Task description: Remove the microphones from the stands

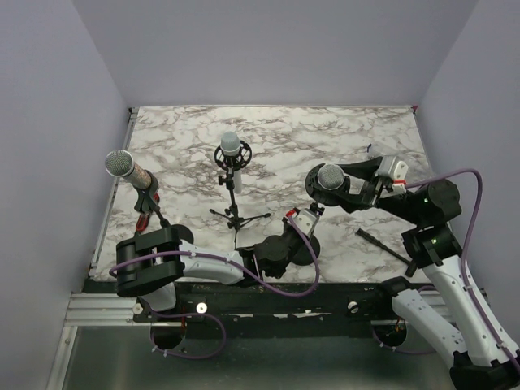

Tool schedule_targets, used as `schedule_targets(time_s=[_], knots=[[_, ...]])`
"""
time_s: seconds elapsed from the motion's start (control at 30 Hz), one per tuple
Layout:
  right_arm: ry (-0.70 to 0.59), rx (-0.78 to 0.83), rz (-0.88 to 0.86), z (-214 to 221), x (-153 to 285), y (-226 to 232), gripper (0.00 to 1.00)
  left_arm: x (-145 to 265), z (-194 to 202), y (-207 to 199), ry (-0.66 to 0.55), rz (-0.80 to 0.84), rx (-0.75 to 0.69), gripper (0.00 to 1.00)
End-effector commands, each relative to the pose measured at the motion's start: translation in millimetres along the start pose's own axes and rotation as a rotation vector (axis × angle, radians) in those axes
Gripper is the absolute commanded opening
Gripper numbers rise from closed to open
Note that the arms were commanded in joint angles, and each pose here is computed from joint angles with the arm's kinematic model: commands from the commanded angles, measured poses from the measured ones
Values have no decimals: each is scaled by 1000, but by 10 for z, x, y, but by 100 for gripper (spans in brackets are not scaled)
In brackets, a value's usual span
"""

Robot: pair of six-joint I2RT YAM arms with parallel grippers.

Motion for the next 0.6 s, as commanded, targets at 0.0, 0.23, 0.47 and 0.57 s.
schedule_targets(time_s=[0.0,0.23,0.47,0.57], knots=[[-41,34,-43,-103,-13,35,56,53,260,52,105,1,-49,4],[-73,55,-83,-354,-20,28,35,50,277,45,110,4,-46,4],[-180,84,-29,-867,-29,-80,11,46,312,41,119,5,-48,4],[-257,48,112,-1138,-12,-212,4,58,318,46,123,4,-46,4]])
Point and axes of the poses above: each gripper's point midway between its finger pads, its own x axis back along the fingers, its own y axis along the line the jaws close on, z = x × y, the point moved 8 cm from there along x, back along the fingers, and after that the axes turned 3 degrees about x, right-handed, at the moved point
